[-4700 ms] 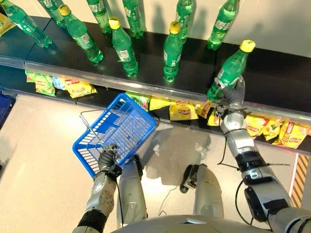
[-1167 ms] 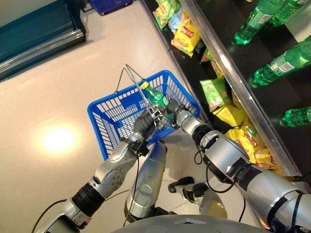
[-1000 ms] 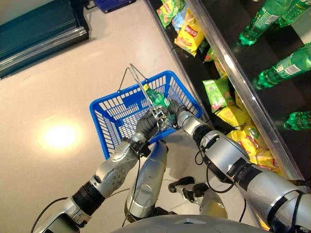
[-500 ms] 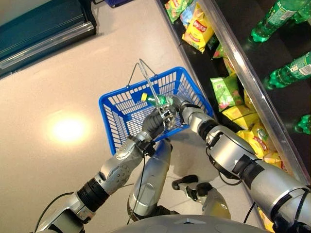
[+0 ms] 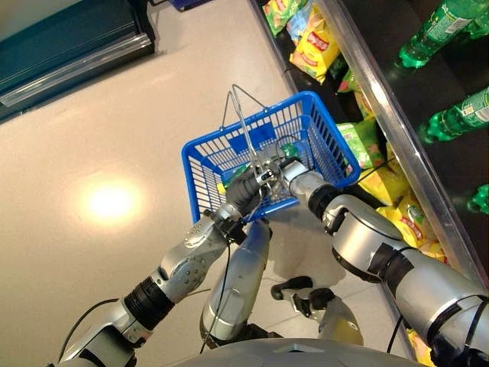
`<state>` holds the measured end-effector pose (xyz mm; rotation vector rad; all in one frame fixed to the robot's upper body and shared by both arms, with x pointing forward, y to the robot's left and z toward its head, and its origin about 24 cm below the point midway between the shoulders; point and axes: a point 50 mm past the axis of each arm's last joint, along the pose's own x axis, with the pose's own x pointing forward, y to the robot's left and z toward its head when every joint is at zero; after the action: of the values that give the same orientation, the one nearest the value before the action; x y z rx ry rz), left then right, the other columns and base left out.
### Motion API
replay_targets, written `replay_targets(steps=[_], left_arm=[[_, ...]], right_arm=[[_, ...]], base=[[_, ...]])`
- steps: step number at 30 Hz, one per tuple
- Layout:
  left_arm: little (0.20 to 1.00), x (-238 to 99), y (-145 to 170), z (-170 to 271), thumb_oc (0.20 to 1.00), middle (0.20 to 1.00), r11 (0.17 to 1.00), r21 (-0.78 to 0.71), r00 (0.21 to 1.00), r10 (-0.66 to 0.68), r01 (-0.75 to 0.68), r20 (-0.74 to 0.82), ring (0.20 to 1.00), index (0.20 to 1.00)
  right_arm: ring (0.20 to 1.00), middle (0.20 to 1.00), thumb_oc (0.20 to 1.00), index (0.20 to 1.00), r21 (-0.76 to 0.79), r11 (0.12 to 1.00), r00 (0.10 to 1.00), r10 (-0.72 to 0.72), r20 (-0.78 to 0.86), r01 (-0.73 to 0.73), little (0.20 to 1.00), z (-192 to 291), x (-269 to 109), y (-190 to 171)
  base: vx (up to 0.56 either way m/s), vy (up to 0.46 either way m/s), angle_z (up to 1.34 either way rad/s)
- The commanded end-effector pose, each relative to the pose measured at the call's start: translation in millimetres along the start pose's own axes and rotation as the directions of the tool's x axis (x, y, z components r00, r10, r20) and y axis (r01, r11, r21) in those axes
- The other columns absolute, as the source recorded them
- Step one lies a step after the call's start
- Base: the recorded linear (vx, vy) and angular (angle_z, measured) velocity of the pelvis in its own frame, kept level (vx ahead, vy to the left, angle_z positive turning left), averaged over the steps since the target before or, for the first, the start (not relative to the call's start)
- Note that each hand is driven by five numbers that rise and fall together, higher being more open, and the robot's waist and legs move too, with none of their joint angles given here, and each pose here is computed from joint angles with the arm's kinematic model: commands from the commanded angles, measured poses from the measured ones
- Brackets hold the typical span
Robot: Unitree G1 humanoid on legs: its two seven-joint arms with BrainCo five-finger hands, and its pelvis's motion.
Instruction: Pick up the snacks into the basket
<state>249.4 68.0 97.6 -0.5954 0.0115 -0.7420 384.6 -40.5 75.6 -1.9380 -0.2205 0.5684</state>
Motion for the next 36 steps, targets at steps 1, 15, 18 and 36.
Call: replay_targets(steps=[1,15,18,36], left_arm=[[0.2,13.0,-75.7,44.0,0.2,0.2,0.923,0.028,0.896,-0.379,0.383,0.23,0.2,0.2],[0.2,16.4,-80.2,42.2,0.2,0.2,0.906,0.056,0.884,-0.422,0.42,0.202,0.2,0.2],[0.2,16.4,-81.0,43.1,0.2,0.2,0.906,0.053,0.882,-0.422,0.42,0.21,0.2,0.2],[0.2,18.4,-83.2,40.4,0.2,0.2,0.901,0.034,0.878,-0.43,0.433,0.209,0.2,0.2]], right_arm=[[0.2,0.2,0.2,0.2,-0.068,0.994,0.995,-0.088,0.039,0.09,0.2,14.1,5.8,-34.4],[0.2,0.2,0.2,0.2,0.358,0.931,0.977,0.136,-0.164,-0.07,0.2,-31.4,-11.7,39.7],[0.2,0.2,0.2,0.2,0.363,0.93,0.977,0.131,-0.167,-0.062,0.2,-34.0,-11.9,38.6],[1.0,1.0,1.0,1.0,0.24,0.965,0.96,0.16,-0.232,-0.103,1.0,-58.8,-20.8,49.9]], base=[[0.0,-0.001,0.05],[0.0,0.005,0.07],[0.0,0.0,0.0],[0.0,0.0,0.0]])
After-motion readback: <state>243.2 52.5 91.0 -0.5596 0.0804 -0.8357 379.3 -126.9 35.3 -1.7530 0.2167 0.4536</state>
